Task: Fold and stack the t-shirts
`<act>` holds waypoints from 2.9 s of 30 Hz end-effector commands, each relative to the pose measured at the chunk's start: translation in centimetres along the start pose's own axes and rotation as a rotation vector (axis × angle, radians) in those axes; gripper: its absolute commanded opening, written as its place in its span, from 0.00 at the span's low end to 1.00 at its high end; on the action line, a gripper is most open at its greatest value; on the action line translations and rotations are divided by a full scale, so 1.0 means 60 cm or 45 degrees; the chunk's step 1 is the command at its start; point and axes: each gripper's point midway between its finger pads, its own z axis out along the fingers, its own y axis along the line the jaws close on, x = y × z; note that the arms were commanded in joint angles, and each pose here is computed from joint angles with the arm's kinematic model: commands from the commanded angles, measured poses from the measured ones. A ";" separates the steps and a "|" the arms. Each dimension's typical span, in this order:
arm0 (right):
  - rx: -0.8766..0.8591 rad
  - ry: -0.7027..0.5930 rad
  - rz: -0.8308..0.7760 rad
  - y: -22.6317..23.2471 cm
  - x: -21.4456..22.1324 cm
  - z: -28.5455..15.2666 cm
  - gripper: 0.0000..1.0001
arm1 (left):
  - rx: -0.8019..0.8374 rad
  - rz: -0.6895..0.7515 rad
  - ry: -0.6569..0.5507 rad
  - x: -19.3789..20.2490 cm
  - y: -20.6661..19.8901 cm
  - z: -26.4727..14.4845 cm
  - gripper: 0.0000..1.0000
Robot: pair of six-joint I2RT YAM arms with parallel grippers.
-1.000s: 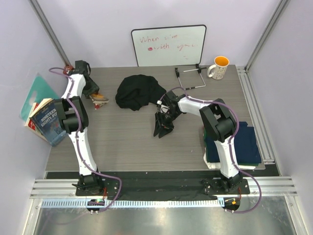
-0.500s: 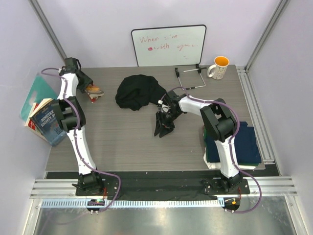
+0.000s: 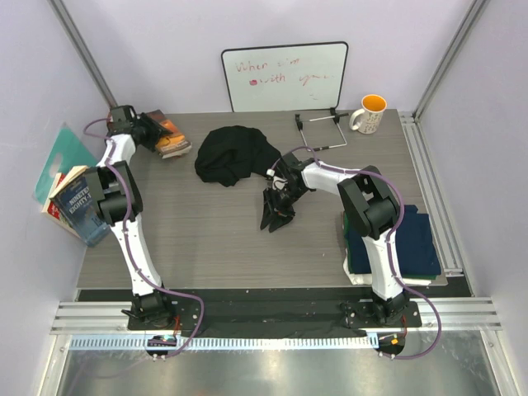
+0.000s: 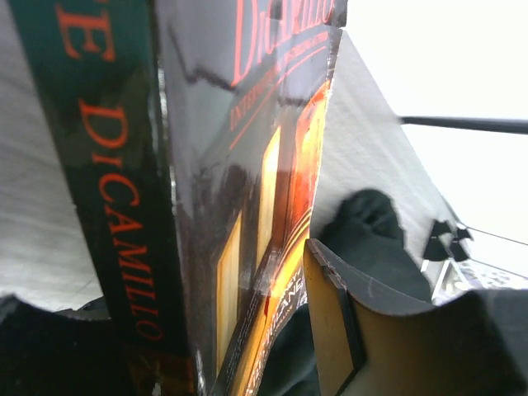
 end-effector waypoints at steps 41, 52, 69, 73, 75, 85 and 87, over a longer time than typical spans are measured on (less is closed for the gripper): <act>-0.024 -0.059 -0.045 0.006 0.008 -0.039 0.43 | -0.094 -0.083 -0.421 -0.124 -0.048 -0.084 0.00; -0.050 -0.110 -0.057 0.024 -0.007 -0.061 0.42 | -0.611 -0.293 -0.482 -0.126 0.071 -0.088 0.00; -0.072 -0.117 -0.060 0.027 -0.009 -0.070 0.42 | -0.217 -0.590 -0.328 -0.096 0.043 0.006 0.00; -0.077 -0.116 -0.057 0.026 -0.010 -0.070 0.42 | -0.287 -0.605 -0.337 -0.091 0.058 0.000 0.00; -0.081 -0.113 -0.053 0.026 -0.010 -0.070 0.42 | -0.264 -0.604 -0.351 -0.095 0.054 0.000 0.00; -0.083 -0.116 -0.044 0.023 -0.017 -0.070 0.43 | -0.187 -0.692 -0.422 -0.103 0.043 0.002 0.00; -0.083 -0.119 -0.043 0.021 -0.018 -0.071 0.43 | -0.200 -0.694 -0.439 -0.103 0.047 -0.001 0.00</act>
